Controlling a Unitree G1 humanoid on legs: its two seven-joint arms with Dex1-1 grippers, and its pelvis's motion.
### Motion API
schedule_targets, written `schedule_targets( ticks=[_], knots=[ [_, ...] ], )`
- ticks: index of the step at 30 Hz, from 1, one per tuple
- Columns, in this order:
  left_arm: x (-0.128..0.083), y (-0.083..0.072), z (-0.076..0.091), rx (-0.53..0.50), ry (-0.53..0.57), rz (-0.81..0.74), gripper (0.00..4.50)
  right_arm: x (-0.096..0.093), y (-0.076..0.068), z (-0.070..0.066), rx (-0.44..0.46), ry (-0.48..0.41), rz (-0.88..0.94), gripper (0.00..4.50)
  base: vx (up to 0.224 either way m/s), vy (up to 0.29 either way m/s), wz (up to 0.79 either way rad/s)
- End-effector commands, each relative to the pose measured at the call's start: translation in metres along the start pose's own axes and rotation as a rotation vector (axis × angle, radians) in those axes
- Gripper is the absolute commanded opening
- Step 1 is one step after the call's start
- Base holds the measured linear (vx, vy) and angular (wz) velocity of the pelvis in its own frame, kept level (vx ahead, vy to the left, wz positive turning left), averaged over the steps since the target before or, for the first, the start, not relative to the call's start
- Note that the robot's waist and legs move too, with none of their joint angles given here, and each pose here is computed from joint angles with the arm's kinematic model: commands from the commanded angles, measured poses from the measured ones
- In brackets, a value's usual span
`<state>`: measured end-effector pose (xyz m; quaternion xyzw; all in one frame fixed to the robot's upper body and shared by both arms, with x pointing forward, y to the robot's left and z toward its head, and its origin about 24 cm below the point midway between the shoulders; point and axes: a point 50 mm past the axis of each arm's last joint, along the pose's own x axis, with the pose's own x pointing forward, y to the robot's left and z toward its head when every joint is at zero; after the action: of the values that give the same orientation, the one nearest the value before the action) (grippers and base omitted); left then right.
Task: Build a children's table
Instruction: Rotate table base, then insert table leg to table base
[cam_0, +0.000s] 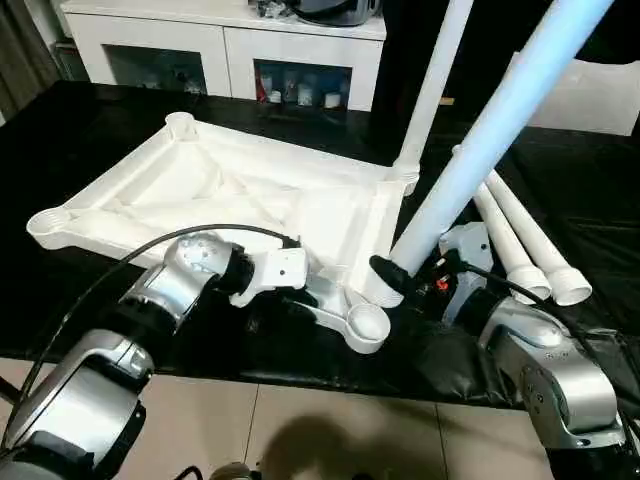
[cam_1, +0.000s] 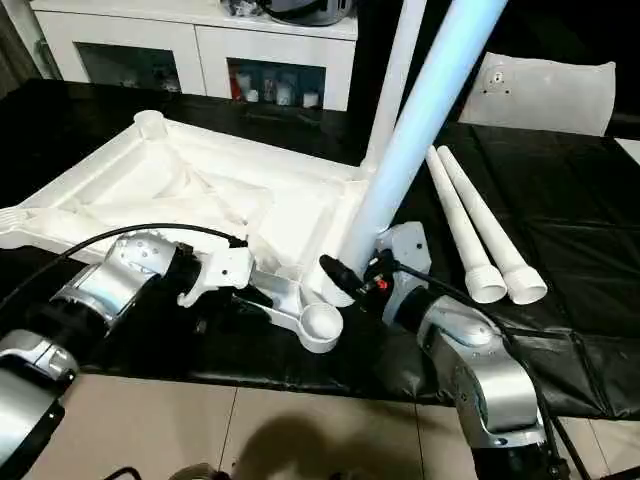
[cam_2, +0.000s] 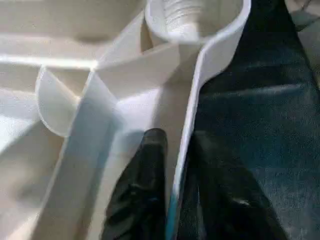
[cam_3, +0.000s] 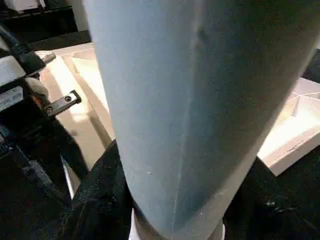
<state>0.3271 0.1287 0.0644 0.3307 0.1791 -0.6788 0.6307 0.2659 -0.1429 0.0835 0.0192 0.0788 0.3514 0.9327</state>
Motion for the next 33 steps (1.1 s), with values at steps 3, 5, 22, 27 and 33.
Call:
schedule_targets(
  ticks=[3,5,22,27,33],
  knots=[
    [-0.001,0.003,0.002,0.017,0.026,-0.007,0.76,-0.001,0.0,0.007,-0.019,-0.024,0.012,1.91,0.0,0.0,0.0],
    [-0.001,0.003,0.002,0.017,0.026,-0.007,0.76,-0.001,0.0,0.007,-0.019,-0.024,0.012,1.91,0.0,0.0,0.0],
    [0.017,-0.006,-0.017,-0.473,-0.088,0.351,0.01,0.005,-0.002,0.012,-0.002,-0.048,0.008,1.91,0.0,0.0,0.0],
    [0.02,-0.022,-0.004,-0.206,-0.11,0.213,0.0,0.005,-0.003,0.012,-0.004,-0.046,0.006,1.91,0.0,0.0,0.0],
    [0.018,-0.033,-0.008,-0.203,-0.096,0.164,0.0,0.006,-0.004,0.012,-0.008,-0.045,0.001,1.91,0.0,0.0,0.0]
  ],
)
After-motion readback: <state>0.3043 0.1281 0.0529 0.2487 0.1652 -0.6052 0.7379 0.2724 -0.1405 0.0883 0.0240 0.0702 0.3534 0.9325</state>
